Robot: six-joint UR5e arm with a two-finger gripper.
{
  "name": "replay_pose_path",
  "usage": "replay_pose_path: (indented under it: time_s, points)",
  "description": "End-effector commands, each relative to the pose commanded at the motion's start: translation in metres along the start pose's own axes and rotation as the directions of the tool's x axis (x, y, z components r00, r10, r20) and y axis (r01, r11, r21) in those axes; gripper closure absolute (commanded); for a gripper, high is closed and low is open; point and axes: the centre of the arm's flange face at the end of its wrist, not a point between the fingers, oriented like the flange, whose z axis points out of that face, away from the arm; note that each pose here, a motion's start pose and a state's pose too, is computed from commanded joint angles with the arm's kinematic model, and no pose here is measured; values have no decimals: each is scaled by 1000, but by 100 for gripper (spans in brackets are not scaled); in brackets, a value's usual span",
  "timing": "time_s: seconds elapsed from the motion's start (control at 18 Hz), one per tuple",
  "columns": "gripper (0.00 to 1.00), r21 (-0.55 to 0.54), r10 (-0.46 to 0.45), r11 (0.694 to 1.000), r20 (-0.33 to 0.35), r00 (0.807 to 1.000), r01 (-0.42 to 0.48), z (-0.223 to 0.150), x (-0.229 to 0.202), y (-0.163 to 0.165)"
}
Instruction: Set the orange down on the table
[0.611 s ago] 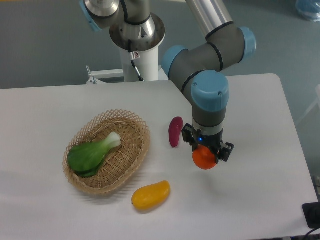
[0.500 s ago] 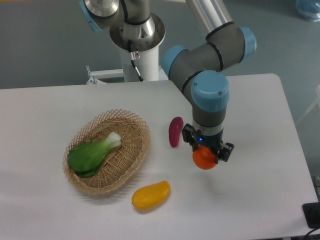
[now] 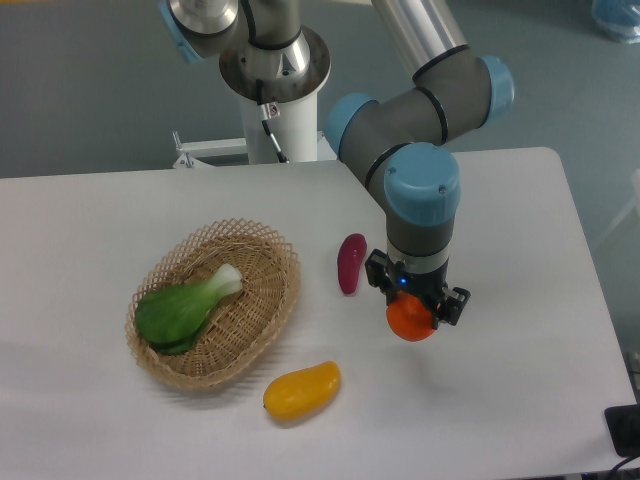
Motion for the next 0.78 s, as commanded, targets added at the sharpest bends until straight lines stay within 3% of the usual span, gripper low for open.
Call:
replay_pose_path:
  time_s: [0.44, 0.78]
  points:
    - [37, -13, -25, 1000, -19, 999, 25, 20, 0, 0]
    - [36, -41, -61, 997, 52, 997, 63, 49, 3, -10]
